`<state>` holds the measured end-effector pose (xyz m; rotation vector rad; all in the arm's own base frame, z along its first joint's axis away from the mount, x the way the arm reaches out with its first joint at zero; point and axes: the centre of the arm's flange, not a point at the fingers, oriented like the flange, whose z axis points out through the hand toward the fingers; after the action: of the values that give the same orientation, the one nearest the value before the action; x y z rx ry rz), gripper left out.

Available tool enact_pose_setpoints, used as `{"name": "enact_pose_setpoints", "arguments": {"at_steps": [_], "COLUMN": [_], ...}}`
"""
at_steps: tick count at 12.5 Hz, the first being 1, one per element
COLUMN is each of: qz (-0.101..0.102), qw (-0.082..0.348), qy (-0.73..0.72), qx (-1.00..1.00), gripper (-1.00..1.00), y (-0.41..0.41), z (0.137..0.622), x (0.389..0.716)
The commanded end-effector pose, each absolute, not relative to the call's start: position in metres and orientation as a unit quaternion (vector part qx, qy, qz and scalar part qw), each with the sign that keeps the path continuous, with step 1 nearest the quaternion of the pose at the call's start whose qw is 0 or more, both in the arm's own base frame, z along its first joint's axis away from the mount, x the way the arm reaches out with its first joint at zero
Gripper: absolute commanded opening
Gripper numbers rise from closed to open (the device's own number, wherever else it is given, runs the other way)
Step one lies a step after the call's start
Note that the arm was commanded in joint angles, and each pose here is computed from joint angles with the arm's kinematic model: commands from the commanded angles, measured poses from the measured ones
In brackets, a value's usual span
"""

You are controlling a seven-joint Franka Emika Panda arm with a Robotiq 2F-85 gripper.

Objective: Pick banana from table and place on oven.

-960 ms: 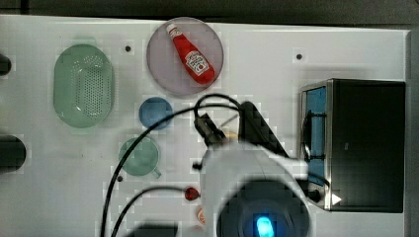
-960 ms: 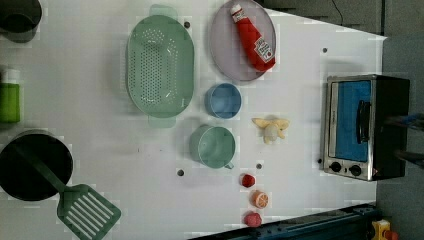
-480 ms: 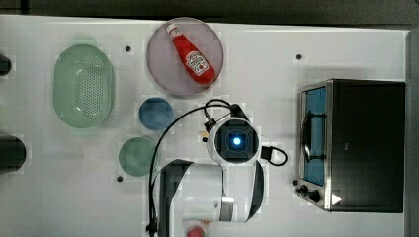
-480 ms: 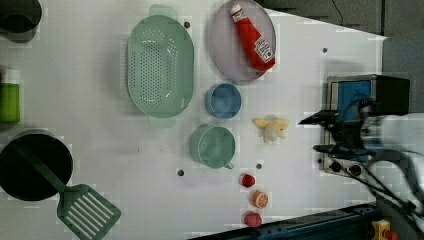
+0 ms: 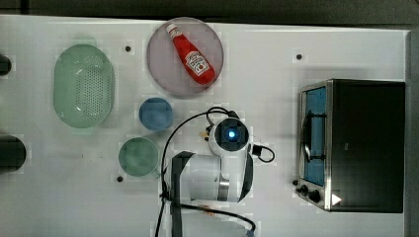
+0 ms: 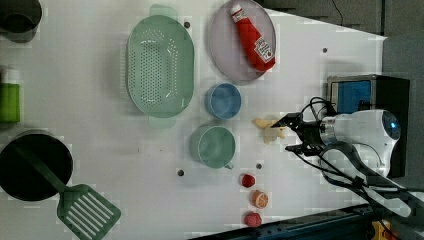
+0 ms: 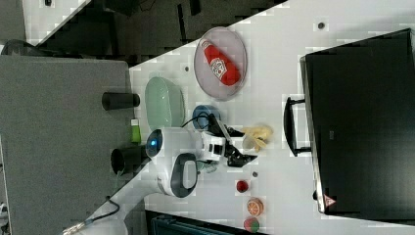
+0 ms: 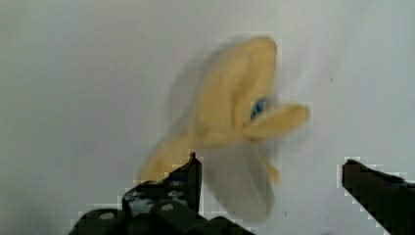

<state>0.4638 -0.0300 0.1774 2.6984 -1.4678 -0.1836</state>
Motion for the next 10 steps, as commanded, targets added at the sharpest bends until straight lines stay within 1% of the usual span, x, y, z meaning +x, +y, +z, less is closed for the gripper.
{"name": "enact_pose_setpoints", "arguments": {"at_steps": [1, 2, 6, 8, 9, 10], "qz": [-0.025, -0.023, -0.022, -0.021, -0.02, -0.017], "qw": [0.016, 0.016, 0.014, 0.013, 0.012, 0.01], "qy": [-0.48, -0.48, -0.478, -0.476, -0.475, -0.474], "qx": [0.877, 0.877, 0.878, 0.879, 0.88, 0.881], "gripper": [1.0, 0.92, -0.06, -0.48, -0.57, -0.57], "y": [-0.024, -0.024, -0.021, -0.018, -0.017, -0.016], "z": [0.172, 0.165, 0.159, 0.16, 0.161, 0.164], "x": [0.474, 0.473, 0.469, 0.469, 0.47, 0.471]}}
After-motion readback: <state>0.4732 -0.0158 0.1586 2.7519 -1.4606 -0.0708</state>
